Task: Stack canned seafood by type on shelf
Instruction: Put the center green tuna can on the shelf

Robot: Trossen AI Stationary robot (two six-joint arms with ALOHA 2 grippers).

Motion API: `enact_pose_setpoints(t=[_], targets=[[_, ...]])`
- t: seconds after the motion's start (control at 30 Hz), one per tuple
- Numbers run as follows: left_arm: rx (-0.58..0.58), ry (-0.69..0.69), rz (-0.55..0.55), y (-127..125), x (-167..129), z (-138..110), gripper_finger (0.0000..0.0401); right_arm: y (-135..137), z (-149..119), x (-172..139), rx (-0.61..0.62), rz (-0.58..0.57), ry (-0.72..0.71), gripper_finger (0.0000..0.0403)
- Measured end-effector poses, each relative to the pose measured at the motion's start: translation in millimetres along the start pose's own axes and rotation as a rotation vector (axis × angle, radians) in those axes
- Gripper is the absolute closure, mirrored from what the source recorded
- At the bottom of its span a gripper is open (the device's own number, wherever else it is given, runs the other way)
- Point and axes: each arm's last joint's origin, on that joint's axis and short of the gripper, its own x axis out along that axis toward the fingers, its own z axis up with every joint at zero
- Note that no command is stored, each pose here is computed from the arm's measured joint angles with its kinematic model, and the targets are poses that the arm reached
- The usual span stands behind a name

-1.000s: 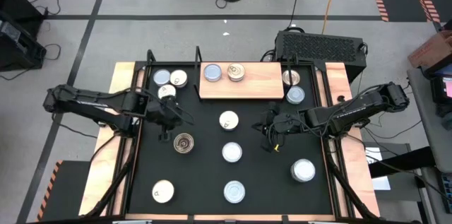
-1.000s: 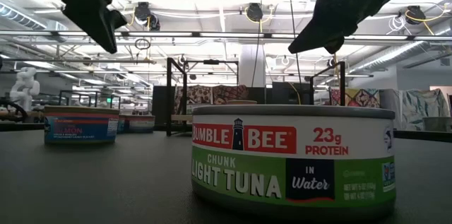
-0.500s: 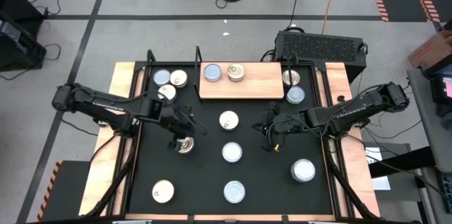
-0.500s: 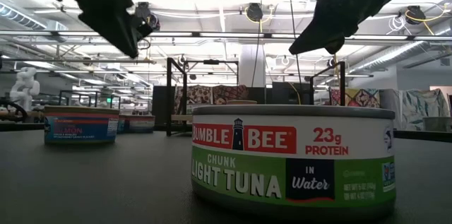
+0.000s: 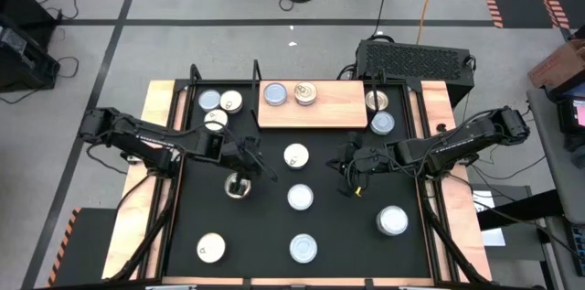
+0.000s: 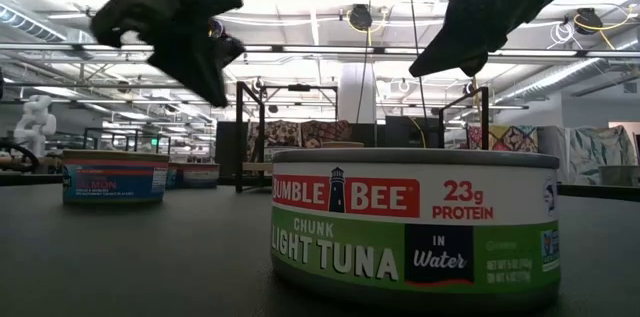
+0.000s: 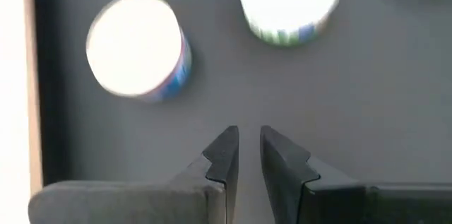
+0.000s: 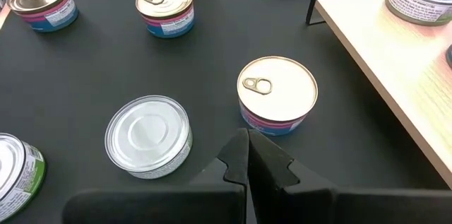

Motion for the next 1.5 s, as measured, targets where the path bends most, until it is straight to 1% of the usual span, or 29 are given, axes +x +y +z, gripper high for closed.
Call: enact_pose_setpoints(t=[0.1, 0.13, 0.17, 0.27, 0.37, 0.47, 0.6, 0.63, 0.77, 0.9, 0.97, 1.07, 1.2, 1.3, 1.4, 1.5], targets=[[0.007, -0.109, 0.013, 1, 7, 12, 0.0338, 0, 0, 0, 0.000, 0.000, 0.000, 0.0403], [0.032, -0.132, 0.009, 1, 10, 14, 0.0338, 0, 0, 0, 0.000, 0.000, 0.000, 0.0403], [0.071, -0.158, 0.001, 0, 13, 17, 0.0338, 0, 0, 0, 0.000, 0.000, 0.000, 0.0403], [0.241, -0.243, -0.027, -8, 25, 26, 0.0338, 0, 0, 0, 0.000, 0.000, 0.000, 0.0403], [0.385, -0.335, -0.010, -18, 37, 36, 0.0338, 0, 0, 0, 0.003, 0.000, 0.000, 0.0403], [0.460, -0.377, -0.010, -28, 47, 45, 0.0338, 0, 0, 0, 0.005, 0.000, 0.000, 0.0403], [0.443, -0.337, -0.041, -37, 56, 61, 0.0338, 0, 0, 0, 0.007, 0.000, 0.001, 0.0403], [0.451, -0.311, -0.053, -39, 58, 64, 0.0338, 0, 0, 0, 0.007, 0.000, 0.001, 0.0403], [0.551, -0.201, -0.082, -41, 58, 78, 0.0338, 0, 0, 0, 0.007, 0.000, 0.000, 0.0403], [0.565, -0.174, -0.092, -40, 60, 91, 0.0335, 0, 0, 0, 0.007, 0.000, 0.000, 0.0403], [0.564, -0.141, -0.105, -40, 68, 90, 0.0326, 0, 0, 0, 0.007, 0.000, 0.000, 0.0403], [0.559, -0.116, -0.130, -42, 77, 90, 0.0299, 0, 0, 0, 0.007, 0.000, 0.001, 0.0403], [0.525, -0.110, -0.136, -41, 75, 92, 0.0256, 0, 0, 0, 0.006, -0.001, 0.005, 0.0403], [0.525, -0.079, -0.144, -39, 76, 89, 0.0231, 0, 0, 0, 0.005, -0.001, 0.004, 0.0403], [0.549, -0.047, -0.137, -36, 82, 85, 0.0218, 0, 0, 0, 0.004, -0.002, 0.004, 0.0403], [0.550, -0.008, -0.110, -35, 88, 81, 0.0216, 0, 0, 0, 0.004, -0.002, 0.004, 0.0403]])
